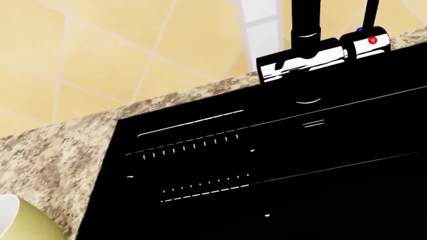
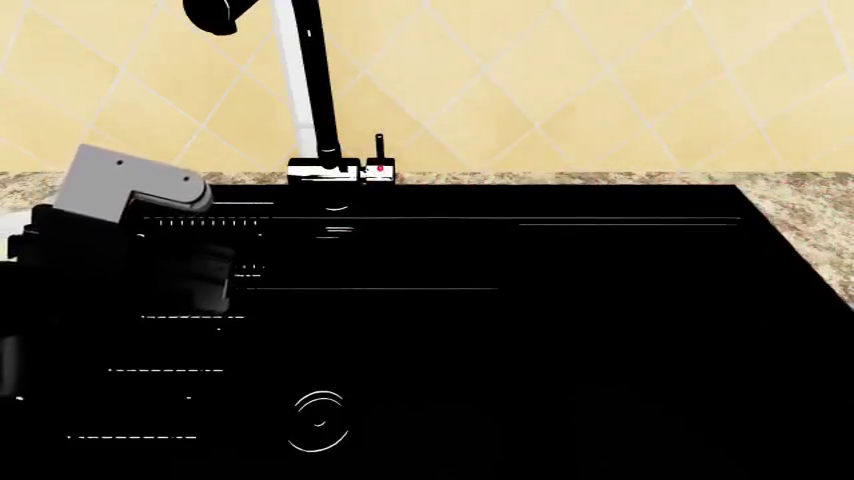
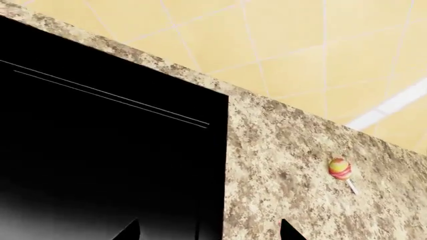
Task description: Pick the cup and bowl from the sink and place them on the counter for drying.
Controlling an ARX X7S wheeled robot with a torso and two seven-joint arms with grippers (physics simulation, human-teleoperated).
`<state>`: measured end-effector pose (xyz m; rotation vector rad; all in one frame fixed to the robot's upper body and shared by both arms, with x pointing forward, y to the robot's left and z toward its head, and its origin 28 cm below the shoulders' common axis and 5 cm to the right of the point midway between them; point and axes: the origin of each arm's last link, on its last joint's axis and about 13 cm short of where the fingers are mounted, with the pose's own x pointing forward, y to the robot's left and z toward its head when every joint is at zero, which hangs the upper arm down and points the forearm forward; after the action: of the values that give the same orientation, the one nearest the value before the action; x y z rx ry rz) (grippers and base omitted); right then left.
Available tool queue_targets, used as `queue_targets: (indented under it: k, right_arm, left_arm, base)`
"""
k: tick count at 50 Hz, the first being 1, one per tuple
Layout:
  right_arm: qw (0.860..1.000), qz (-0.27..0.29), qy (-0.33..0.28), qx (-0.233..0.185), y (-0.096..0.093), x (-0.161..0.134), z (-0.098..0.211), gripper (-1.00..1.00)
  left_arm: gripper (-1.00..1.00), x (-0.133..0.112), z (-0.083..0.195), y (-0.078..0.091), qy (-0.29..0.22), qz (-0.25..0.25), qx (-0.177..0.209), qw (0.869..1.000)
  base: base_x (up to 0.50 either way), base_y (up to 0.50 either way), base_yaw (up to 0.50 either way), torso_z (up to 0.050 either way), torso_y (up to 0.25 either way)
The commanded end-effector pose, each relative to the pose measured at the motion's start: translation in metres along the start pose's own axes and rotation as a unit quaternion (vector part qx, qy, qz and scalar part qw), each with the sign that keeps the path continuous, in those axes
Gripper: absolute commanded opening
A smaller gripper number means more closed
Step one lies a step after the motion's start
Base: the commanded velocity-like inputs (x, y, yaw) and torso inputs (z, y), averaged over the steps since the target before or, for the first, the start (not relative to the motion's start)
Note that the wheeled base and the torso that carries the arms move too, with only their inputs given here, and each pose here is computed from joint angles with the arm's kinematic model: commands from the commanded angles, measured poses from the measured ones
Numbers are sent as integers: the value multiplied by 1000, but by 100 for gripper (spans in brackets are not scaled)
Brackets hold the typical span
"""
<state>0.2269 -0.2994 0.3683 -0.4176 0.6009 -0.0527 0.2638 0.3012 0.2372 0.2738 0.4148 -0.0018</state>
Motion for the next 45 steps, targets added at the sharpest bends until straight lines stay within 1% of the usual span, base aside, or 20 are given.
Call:
queue_targets:
  k: [1, 10, 11, 15, 16, 17, 20, 21, 23, 24, 26, 29, 30, 31, 32, 35, 36, 38, 40, 45]
  right_arm:
    - [998, 24, -48, -21, 19, 9, 27, 100]
    - [996, 30, -87, -6, 27, 11, 37, 100]
    - [995, 30, -100, 0, 29, 11, 39, 100]
    - [990, 32, -133, 19, 31, 11, 43, 100]
    - [990, 32, -139, 18, 32, 11, 43, 100]
    - [989, 29, -147, 0, 33, 11, 43, 100]
    - [982, 46, -181, 25, 37, 13, 42, 100]
    - [981, 52, -188, 22, 41, 15, 41, 100]
    - [983, 61, -171, 3, 49, 21, 36, 100]
    - [979, 62, -193, 31, 51, 23, 35, 100]
    - [979, 63, -192, 28, 58, 28, 33, 100]
    - [973, 72, -217, 31, 64, 35, 34, 100]
    - [971, 72, -223, 36, 65, 36, 34, 100]
    - [965, 74, -247, 57, 69, 41, 34, 100]
    - [962, 77, -253, 65, 71, 44, 33, 100]
    - [962, 81, -252, 63, 78, 54, 27, 100]
    - [958, 84, -262, 80, 79, 56, 24, 100]
    - [957, 84, -265, 84, 81, 60, 21, 100]
    - [952, 86, -274, 106, 84, 65, 18, 100]
    - [947, 90, -282, 124, 89, 68, 14, 100]
  left_arm:
    - [100, 6, 3, -2, -5, -7, 1, 1000]
    - [100, 6, 4, -3, -5, -10, 2, 1000]
    - [100, 7, 3, -8, -5, -10, 1, 1000]
    - [100, 7, 5, -5, -8, -11, -3, 1000]
    - [100, 7, 6, -5, -10, -12, -3, 1000]
    - [100, 7, 6, -8, -11, -13, -4, 1000]
    - [100, 6, 6, -10, -14, -16, -2, 1000]
    - [100, 6, 9, -8, -17, -15, -4, 1000]
    - [100, 6, 10, -11, -20, -13, -7, 1000]
    - [100, 6, 9, -10, -21, -11, -6, 1000]
    - [100, 6, 11, -10, -30, -10, -9, 999]
    - [100, 8, 15, -7, -38, -5, -12, 999]
    - [100, 7, 16, -8, -42, -4, -13, 999]
    - [100, 8, 18, -13, -45, 1, -21, 999]
    - [100, 7, 17, -11, -46, 1, -22, 999]
    - [100, 7, 18, -11, -47, 3, -27, 999]
    - [100, 8, 18, -11, -50, 5, -28, 998]
    - [100, 8, 18, -10, -50, 6, -32, 998]
    - [100, 9, 17, -8, -51, 9, -35, 998]
    - [100, 10, 16, -9, -49, 7, -47, 998]
  base:
    - [0, 0, 0, 0, 0]
    - [0, 0, 0, 0, 0]
    - [0, 0, 0, 0, 0]
    - [0, 0, 0, 0, 0]
    - [0, 0, 0, 0, 0]
    - [0, 0, 0, 0, 0]
    - [0, 0, 0, 0, 0]
    - [0, 0, 0, 0, 0]
    - [0, 0, 0, 0, 0]
    - [0, 0, 0, 0, 0]
    - [0, 0, 0, 0, 0]
    - [0, 0, 0, 0, 0]
    - [0, 0, 0, 0, 0]
    - [0, 0, 0, 0, 0]
    - [0, 0, 0, 0, 0]
    - [0, 0, 0, 0, 0]
    - [0, 0, 0, 0, 0]
    - [0, 0, 0, 0, 0]
    - [0, 0, 0, 0, 0]
    - [0, 0, 0, 0, 0]
